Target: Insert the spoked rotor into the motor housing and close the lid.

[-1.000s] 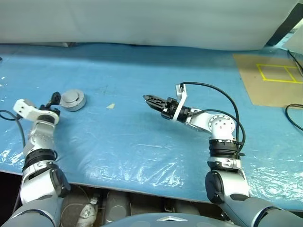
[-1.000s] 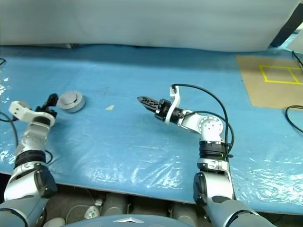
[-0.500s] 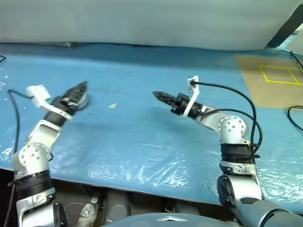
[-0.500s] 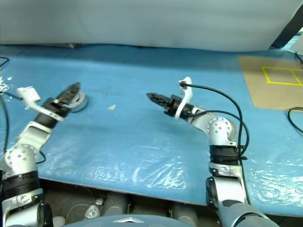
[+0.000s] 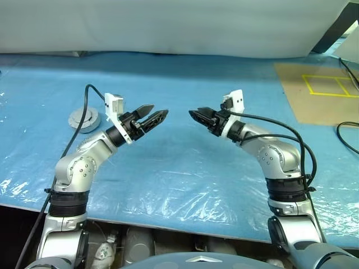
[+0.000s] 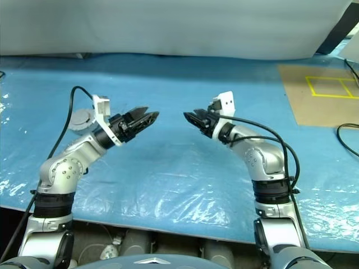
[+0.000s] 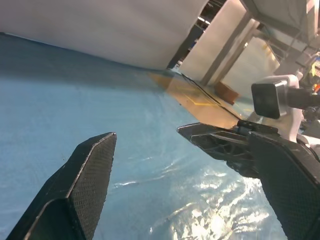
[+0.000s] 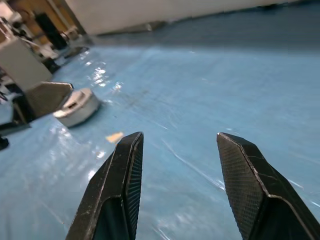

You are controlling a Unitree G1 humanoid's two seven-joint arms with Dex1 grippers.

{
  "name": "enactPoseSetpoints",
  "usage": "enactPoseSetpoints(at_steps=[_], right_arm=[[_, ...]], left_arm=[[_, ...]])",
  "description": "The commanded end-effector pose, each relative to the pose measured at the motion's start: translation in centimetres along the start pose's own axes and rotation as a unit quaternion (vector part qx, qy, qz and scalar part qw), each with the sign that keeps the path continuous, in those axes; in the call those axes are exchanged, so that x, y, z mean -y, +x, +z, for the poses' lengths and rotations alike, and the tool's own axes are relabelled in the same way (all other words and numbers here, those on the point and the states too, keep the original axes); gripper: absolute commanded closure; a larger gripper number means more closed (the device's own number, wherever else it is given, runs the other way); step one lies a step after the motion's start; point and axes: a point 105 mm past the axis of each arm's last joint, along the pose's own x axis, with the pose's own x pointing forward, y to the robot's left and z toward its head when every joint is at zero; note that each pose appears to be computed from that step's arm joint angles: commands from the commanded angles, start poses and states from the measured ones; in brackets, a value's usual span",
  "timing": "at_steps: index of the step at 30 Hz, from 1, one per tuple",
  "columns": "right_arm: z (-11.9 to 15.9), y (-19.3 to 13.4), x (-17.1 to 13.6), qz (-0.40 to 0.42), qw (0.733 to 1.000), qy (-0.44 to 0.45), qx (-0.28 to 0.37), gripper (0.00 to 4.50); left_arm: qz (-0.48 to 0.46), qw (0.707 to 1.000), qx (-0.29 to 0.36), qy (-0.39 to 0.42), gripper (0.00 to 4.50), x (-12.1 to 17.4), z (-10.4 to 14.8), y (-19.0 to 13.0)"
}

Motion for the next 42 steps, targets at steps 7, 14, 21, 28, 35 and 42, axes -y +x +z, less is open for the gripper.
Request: enactPoseSetpoints(at_steps=[7, 14, 21, 28, 35, 42], right_arm=[[0.1, -1.0, 1.1, -0.067, 0.991, -0.116, 0.007, 2.08], [0.2, -0.7, 1.2, -0.066, 0.991, -0.114, 0.009, 2.08], [0.3, -0.8, 1.4, -0.065, 0.988, -0.143, 0.001, 2.08], [0.2, -0.9, 2.0, -0.081, 0.986, -0.146, -0.001, 2.08], [0.4, -0.7, 1.9, -0.08, 0.987, -0.138, 0.004, 2.08], [0.0, -0.7, 1.5, -0.071, 0.987, -0.143, -0.002, 2.08]], left_arm=[[-0.006, 0.999, -0.018, 0.038, 0.1, -0.7, -0.1, 0.0], [-0.01, 0.999, -0.017, 0.035, 0.1, -0.4, -0.5, 0.1], [-0.005, 0.999, -0.018, 0.045, 0.1, -0.8, -0.1, -0.3], [-0.001, 0.999, -0.018, 0.05, 0.1, -1.1, 0.0, -0.4], [-0.004, 0.999, -0.014, 0.049, 0.1, -1.0, 0.0, -0.1], [0.005, 0.999, -0.013, 0.049, 0.1, -1.3, 0.2, -0.6]])
